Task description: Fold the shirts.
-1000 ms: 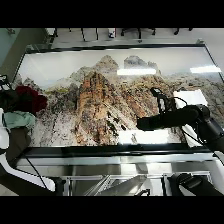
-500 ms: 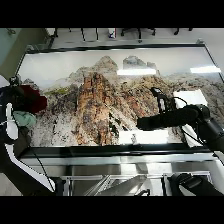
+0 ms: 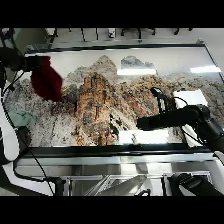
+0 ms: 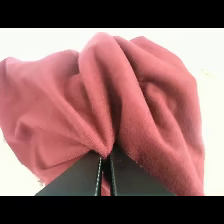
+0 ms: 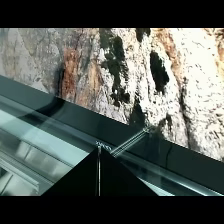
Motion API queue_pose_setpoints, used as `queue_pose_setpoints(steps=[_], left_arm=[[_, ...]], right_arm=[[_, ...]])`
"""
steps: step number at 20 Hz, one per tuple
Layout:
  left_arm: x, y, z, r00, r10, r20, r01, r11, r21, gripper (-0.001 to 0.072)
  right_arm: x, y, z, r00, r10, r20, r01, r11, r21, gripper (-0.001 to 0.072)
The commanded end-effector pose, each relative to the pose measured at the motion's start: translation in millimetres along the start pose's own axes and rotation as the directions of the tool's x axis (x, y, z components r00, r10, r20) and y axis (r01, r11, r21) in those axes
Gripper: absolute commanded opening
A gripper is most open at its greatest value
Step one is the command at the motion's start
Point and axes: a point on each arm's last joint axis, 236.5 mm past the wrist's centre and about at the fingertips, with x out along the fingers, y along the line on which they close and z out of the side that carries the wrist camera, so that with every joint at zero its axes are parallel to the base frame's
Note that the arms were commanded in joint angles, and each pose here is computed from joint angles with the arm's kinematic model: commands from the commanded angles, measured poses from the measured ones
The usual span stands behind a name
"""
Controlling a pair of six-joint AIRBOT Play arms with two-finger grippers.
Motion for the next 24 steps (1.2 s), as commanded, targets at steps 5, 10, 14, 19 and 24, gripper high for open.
queue_pose_setpoints(steps=[5, 10, 14, 19, 24], left_arm=[[-88.1, -240.3, -134.7, 0.910, -0.340, -0.236, 0.385, 0.904, 0.185, 0.0013], [-64.3, -322.7, -256.4, 0.831, -0.339, -0.442, 0.469, 0.854, 0.227, 0.0425], [-81.6, -294.2, -281.5, 0.768, -0.185, -0.613, 0.412, 0.876, 0.252, 0.0697], [-113.1, -217.3, -278.1, 0.764, -0.065, -0.642, 0.298, 0.918, 0.262, 0.0696], [-67.2, -198.5, -367.4, 0.783, -0.180, -0.596, 0.315, 0.940, 0.130, 0.0696]], right_arm=[[0.9, -0.3, 1.3, 1.000, 0.000, 0.004, 0.000, 1.000, 0.000, 0.0026], [-2.2, -4.4, -6.7, 0.999, -0.010, -0.039, 0.010, 1.000, 0.004, 0.0026], [-34.1, -16.2, -3.2, 0.997, -0.027, -0.075, 0.025, 0.999, -0.029, 0.0256], [-60.3, -63.2, 15.0, 0.995, -0.098, -0.016, 0.098, 0.993, 0.058, 0.0584], [-15.9, -88.8, -34.3, 0.987, -0.064, -0.144, 0.087, 0.984, 0.154, 0.0580]])
